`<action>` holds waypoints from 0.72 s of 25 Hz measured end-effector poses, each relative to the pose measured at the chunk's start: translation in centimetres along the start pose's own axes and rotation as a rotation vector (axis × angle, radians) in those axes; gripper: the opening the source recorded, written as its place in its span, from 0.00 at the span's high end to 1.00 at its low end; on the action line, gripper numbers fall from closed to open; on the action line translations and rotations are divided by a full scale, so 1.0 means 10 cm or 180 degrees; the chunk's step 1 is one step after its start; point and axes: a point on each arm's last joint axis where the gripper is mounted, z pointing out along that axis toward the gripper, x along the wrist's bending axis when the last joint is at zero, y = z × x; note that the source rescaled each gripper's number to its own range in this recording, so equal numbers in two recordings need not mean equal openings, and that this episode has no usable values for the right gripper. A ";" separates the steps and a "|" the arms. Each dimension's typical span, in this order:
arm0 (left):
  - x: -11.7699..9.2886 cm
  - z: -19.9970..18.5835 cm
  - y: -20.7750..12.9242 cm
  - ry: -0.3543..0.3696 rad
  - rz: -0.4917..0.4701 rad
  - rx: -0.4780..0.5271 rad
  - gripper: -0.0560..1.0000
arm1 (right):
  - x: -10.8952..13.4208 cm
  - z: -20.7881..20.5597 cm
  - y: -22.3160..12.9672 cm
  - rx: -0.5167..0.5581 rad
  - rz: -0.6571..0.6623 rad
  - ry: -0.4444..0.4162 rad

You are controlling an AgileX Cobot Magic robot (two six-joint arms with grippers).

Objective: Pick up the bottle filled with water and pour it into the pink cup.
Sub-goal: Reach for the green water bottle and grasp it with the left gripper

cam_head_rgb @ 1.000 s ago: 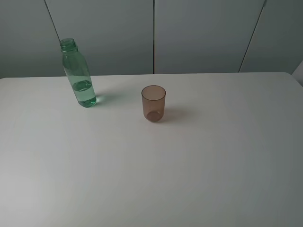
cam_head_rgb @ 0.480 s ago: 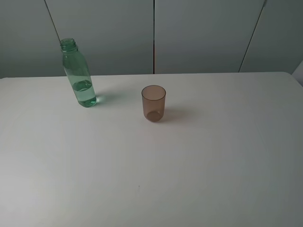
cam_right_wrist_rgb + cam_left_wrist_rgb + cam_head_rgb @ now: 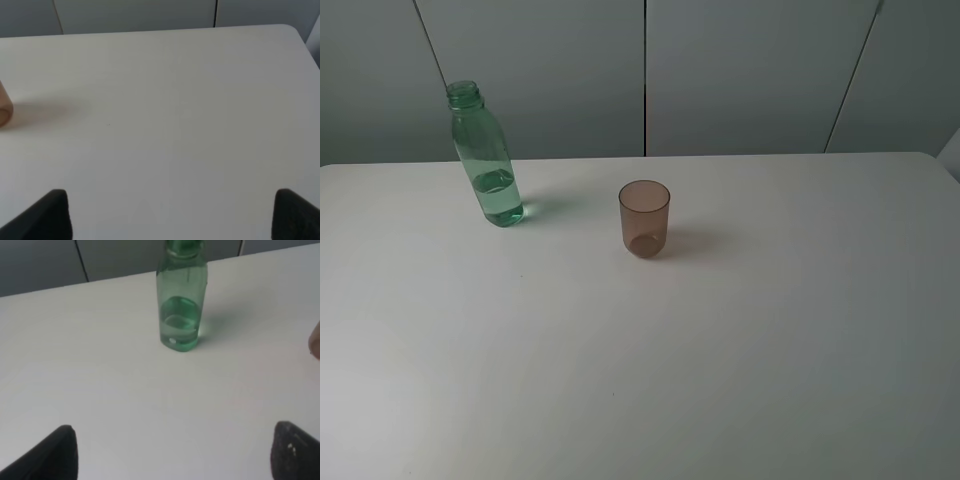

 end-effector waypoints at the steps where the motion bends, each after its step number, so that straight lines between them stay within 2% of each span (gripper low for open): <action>1: 0.01 0.11 0.03 -0.0009 0.0021 0.0008 0.05 | 0.00 0.00 0.00 0.0000 0.0000 0.0000; 7: 0.05 0.77 -0.02 0.0037 -0.0074 -0.0347 0.05 | 0.00 0.00 0.00 0.0000 0.0000 0.0000; 13: 0.10 1.33 -0.35 0.0170 -0.0105 -0.0320 0.05 | 0.00 0.00 0.00 0.0000 0.0000 0.0000; 18: 0.10 1.69 -0.50 0.0215 -0.0005 -0.0304 0.05 | 0.00 0.00 0.00 0.0000 0.0000 0.0000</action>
